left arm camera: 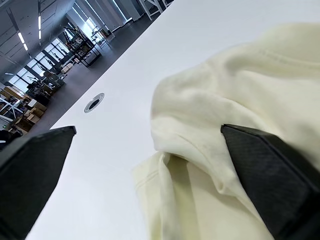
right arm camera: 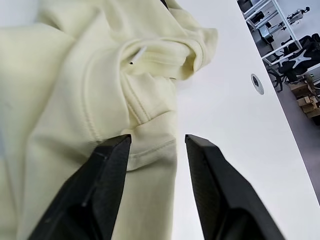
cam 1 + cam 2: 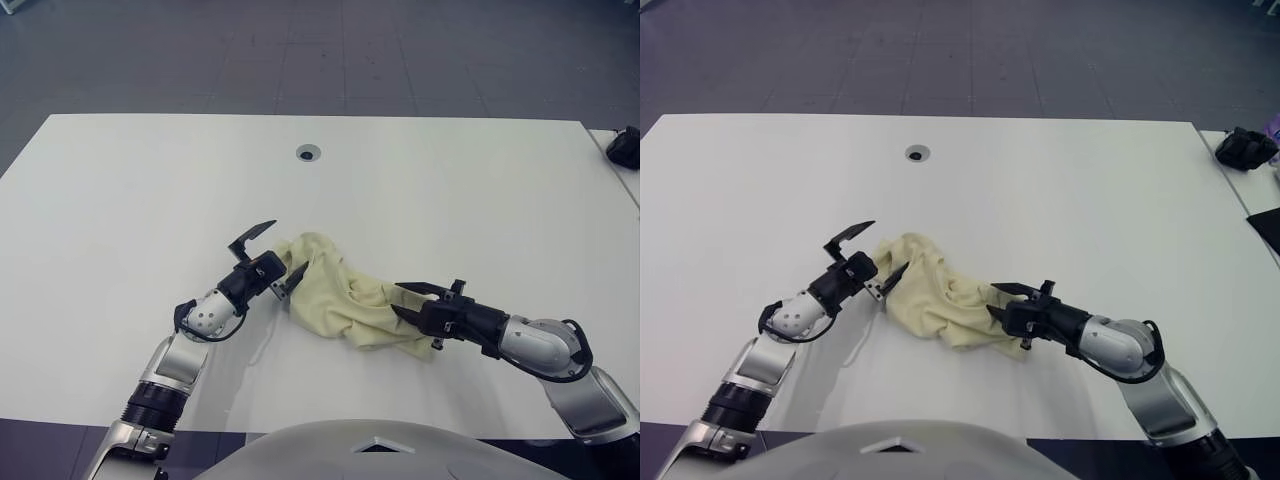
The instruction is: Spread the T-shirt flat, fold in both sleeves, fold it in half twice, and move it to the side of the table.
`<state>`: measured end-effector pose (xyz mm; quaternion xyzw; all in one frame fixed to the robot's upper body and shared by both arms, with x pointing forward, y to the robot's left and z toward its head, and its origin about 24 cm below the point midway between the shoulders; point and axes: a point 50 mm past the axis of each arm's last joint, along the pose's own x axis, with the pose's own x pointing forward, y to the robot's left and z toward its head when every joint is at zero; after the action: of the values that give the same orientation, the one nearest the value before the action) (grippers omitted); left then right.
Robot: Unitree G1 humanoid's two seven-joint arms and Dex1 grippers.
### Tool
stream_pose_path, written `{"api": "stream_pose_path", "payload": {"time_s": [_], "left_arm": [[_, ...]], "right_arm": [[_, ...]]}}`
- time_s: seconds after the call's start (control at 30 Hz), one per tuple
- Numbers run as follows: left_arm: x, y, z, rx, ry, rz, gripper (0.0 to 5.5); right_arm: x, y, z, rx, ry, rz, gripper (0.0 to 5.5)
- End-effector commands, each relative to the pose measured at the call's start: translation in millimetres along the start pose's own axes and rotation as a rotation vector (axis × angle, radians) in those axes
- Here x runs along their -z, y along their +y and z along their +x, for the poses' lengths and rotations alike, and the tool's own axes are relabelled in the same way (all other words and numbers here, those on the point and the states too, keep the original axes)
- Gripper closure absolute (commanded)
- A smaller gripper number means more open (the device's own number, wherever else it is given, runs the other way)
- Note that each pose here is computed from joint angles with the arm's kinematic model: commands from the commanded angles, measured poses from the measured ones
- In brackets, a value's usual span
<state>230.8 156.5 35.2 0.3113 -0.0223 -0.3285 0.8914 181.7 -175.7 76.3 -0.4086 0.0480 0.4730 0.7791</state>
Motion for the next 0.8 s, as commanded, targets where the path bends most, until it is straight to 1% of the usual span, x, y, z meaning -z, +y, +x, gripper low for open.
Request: {"api": "stream_pose_path", "payload": {"time_s": [0.03,0.07,0.1,0.23,0.27,0.3,0.37,0.63,0.8], "left_arm": [[14.9,-12.1,-5.6,0.061,0.091,-0.019,0.10],[14.7,-12.3,-5.1,0.061,0.091,-0.020,0.10],[14.5,-12.4,-4.3,0.063,0.089,-0.020,0.10],[15.6,-12.2,-5.3,0.060,0.092,-0.022,0.10],[16.4,-12.4,-6.3,0.059,0.095,-0.024,0.10],[17.1,-12.6,-7.1,0.059,0.097,-0.026,0.10],[17.6,-13.4,-7.6,0.060,0.100,-0.028,0.10],[17.9,-13.8,-6.4,0.056,0.102,-0.034,0.10],[18.5,-13.5,-8.3,0.052,0.104,-0.033,0.10]], "right_arm": [[-0.2,-8.7,10.5,0.002,-0.007,0.018,2.80],[0.0,-8.6,12.1,-0.009,-0.008,0.023,2.58],[0.2,-8.4,12.9,-0.016,-0.008,0.022,2.84],[1.3,-3.3,12.6,-0.066,-0.002,0.022,3.44],[2.1,-1.2,12.3,-0.081,0.003,0.037,3.54],[2.6,0.2,12.1,-0.093,0.007,0.045,3.79],[3.9,1.7,11.7,-0.109,0.018,0.060,4.06],[6.8,2.7,10.6,-0.124,0.047,0.151,5.43],[-10.6,-5.2,-1.1,-0.081,-0.011,0.140,5.49]]}}
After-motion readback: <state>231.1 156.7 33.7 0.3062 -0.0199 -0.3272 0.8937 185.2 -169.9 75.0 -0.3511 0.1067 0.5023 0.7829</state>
